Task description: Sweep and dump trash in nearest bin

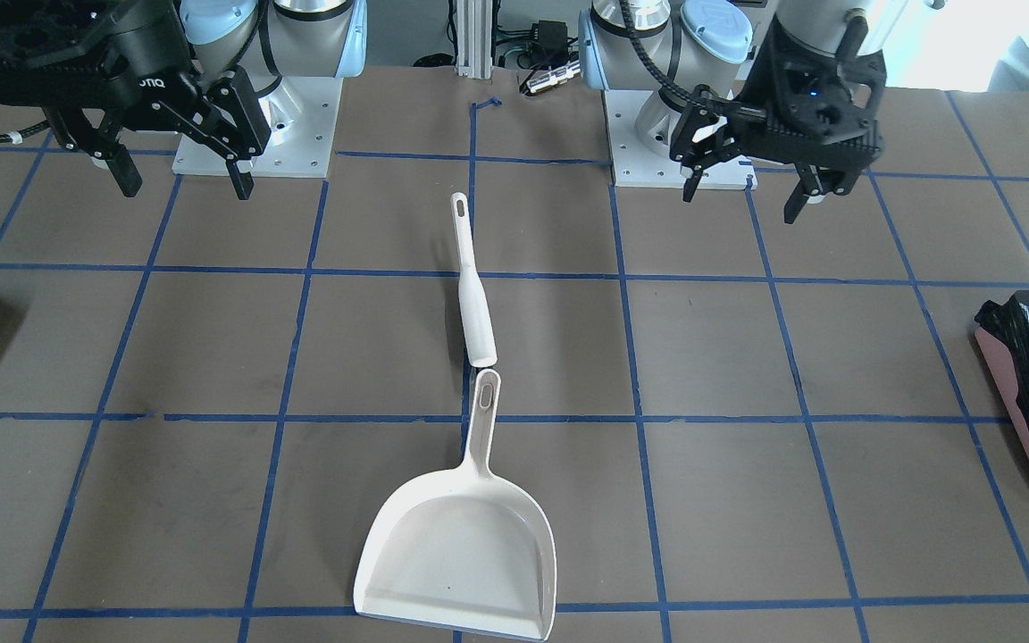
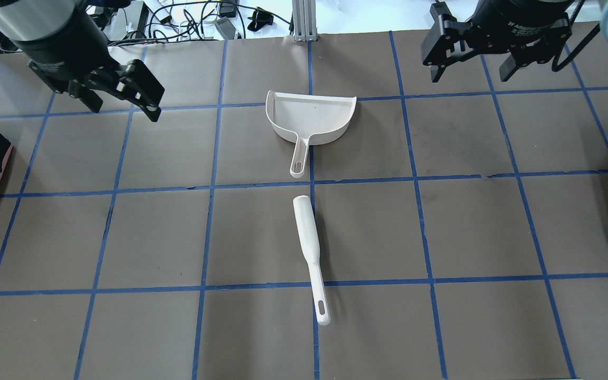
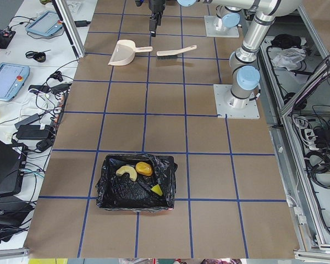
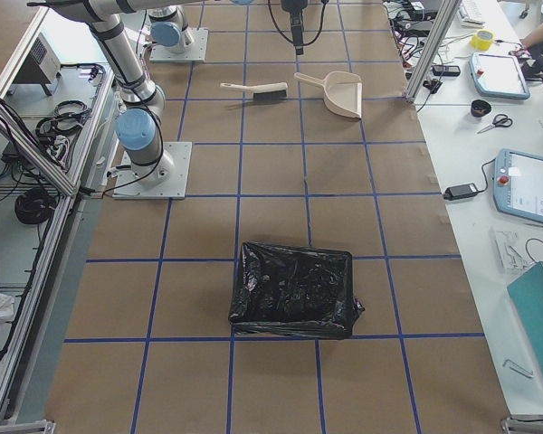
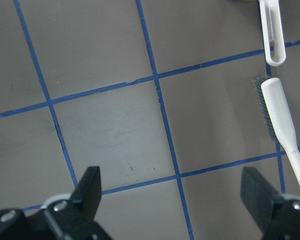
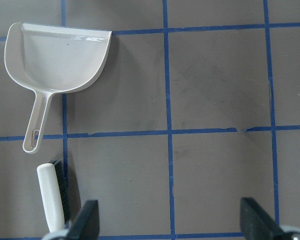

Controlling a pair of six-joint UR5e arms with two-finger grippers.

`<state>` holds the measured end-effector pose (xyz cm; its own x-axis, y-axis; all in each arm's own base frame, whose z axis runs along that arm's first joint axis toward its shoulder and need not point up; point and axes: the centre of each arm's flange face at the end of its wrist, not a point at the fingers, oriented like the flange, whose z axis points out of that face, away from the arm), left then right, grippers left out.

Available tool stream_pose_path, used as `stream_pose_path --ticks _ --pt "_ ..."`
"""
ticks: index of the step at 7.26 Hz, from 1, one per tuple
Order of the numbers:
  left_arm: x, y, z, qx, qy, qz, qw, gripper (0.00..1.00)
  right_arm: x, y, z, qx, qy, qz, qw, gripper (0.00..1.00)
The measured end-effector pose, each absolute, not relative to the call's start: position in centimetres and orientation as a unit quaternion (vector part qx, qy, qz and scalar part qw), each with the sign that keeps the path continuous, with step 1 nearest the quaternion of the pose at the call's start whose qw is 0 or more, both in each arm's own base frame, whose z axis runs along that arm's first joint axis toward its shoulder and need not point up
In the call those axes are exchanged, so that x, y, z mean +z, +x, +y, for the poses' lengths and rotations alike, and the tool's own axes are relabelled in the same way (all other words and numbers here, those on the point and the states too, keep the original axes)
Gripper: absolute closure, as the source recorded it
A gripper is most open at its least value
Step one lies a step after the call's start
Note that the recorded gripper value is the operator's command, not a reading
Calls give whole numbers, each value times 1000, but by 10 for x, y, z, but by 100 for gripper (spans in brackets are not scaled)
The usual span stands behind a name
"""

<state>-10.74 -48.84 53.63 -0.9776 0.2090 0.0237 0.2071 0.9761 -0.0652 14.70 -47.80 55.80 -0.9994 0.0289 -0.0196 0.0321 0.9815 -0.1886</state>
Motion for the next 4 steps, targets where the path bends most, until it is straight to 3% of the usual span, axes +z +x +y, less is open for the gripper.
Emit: stream_pose_path --ticks 4 --pt "539 -88 -484 34 -82 -996 25 0 558 147 -477 -93 15 995 8 0"
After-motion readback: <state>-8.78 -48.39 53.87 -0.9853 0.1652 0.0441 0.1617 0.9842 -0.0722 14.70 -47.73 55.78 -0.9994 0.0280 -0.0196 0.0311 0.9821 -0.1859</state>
